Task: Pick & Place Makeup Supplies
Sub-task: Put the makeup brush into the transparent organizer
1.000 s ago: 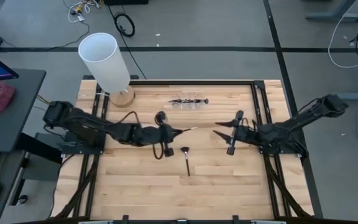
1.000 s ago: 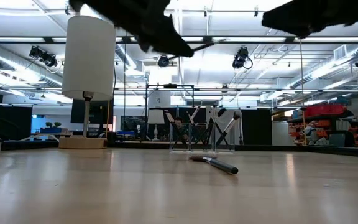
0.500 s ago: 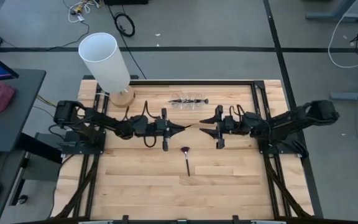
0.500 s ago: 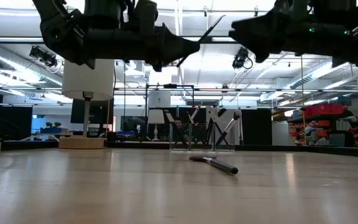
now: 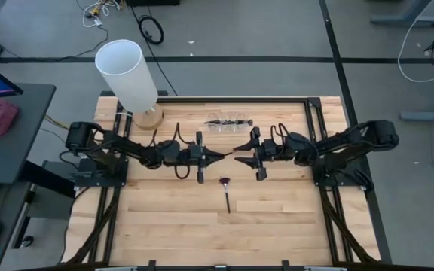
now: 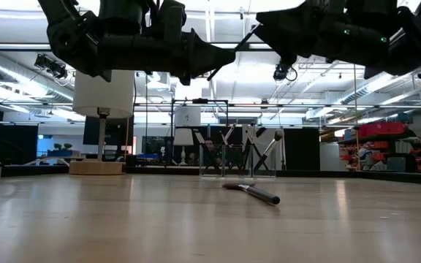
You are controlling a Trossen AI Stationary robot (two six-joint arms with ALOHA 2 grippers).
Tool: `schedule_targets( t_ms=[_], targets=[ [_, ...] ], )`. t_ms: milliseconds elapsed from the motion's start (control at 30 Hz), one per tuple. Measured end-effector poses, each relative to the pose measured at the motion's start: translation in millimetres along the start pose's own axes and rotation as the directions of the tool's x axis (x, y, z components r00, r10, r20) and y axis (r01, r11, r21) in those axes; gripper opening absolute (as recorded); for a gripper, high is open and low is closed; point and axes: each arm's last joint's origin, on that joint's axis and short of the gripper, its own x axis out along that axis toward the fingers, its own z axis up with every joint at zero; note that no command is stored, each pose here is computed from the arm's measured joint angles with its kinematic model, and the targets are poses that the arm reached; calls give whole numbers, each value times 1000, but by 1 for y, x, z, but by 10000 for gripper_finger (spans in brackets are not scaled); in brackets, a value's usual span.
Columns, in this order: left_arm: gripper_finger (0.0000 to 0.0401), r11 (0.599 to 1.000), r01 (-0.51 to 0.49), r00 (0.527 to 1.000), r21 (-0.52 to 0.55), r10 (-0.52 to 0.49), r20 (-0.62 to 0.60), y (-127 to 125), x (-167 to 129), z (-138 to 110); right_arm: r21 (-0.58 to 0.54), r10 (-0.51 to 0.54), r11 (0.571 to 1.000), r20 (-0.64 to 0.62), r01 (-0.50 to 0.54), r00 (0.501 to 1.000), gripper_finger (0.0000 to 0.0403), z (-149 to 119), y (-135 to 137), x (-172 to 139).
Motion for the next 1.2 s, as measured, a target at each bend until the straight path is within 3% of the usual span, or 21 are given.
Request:
schedule_targets(
  t_ms=[300,733,933,1200],
  targets=[
    [18,1000,0,1000,3,0,-4,0,0,0,-7,4,1000,-42,-4,999,146,0,-2,15],
    [19,1000,12,1000,10,-12,-7,-1,0,-1,-11,26,1000,-78,-27,997,14,0,-2,19],
    [24,1000,13,1000,4,-13,-12,-1,0,-1,-6,29,1000,-88,-29,996,16,-1,-2,19],
    [79,1000,0,998,21,1,-55,0,0,-5,49,16,999,-123,-10,992,10,-4,-2,19]
  ],
)
